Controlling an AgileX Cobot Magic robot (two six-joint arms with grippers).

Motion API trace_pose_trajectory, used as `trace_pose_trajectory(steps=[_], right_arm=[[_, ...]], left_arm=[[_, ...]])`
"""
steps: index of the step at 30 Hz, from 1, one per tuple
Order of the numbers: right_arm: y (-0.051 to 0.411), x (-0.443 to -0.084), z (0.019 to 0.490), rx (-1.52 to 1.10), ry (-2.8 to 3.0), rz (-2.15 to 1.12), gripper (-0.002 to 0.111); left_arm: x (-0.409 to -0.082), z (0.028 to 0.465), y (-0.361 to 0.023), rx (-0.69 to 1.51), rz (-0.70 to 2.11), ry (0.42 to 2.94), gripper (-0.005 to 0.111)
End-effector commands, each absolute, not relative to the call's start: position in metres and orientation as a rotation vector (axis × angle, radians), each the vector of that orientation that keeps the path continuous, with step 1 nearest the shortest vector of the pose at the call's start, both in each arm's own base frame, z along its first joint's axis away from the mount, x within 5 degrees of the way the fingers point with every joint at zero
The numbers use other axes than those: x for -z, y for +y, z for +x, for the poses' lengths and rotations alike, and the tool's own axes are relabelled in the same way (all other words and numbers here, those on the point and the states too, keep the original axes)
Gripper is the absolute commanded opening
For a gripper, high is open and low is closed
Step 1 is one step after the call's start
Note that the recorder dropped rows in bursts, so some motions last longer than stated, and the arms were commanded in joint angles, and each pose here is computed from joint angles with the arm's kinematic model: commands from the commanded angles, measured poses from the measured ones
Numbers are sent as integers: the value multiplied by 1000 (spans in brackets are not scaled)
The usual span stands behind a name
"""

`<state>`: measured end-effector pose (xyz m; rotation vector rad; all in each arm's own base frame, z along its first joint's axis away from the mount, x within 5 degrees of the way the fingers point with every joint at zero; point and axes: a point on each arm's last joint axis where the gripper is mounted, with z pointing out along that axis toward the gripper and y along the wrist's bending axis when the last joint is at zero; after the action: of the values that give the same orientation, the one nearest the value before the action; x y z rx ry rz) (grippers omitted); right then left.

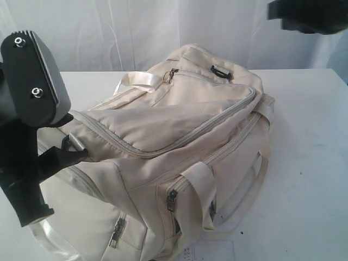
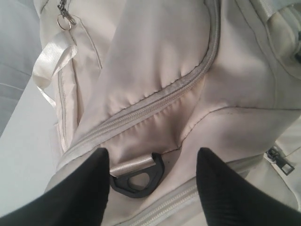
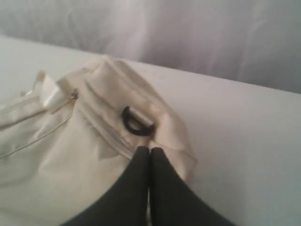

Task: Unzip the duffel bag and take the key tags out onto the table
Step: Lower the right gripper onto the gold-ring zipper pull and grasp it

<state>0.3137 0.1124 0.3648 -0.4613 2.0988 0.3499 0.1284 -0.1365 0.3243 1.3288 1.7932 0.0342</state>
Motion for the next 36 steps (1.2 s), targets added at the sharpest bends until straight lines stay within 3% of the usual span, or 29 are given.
trace_pose_trajectory(steps=[1,14,17,22,24,29,36], right_arm=[[168,-360,353,-317,2140,-782,0],[246,-298,436,-6,2193,-1133,2],[255,-282,440,-7,2186,-1152,20],[272,-276,433,-3,2120,-1283,75],[283,-276,426,20,2042,-1391,82],[315,-271,411,94,1845,-1598,79],[327,-254,417,294,1776,-1584,63]], left_arm=[[-324,127,-134,-25,1312,1806,59],[-324,127,-135,-9,1307,1810,59],[-324,127,-135,-9,1307,1810,59],[-324,127,-135,-9,1307,1810,59],[-323,127,-135,-4,1305,1813,59],[-323,126,-135,-1,1305,1815,59],[-323,126,-135,-5,1307,1821,59]])
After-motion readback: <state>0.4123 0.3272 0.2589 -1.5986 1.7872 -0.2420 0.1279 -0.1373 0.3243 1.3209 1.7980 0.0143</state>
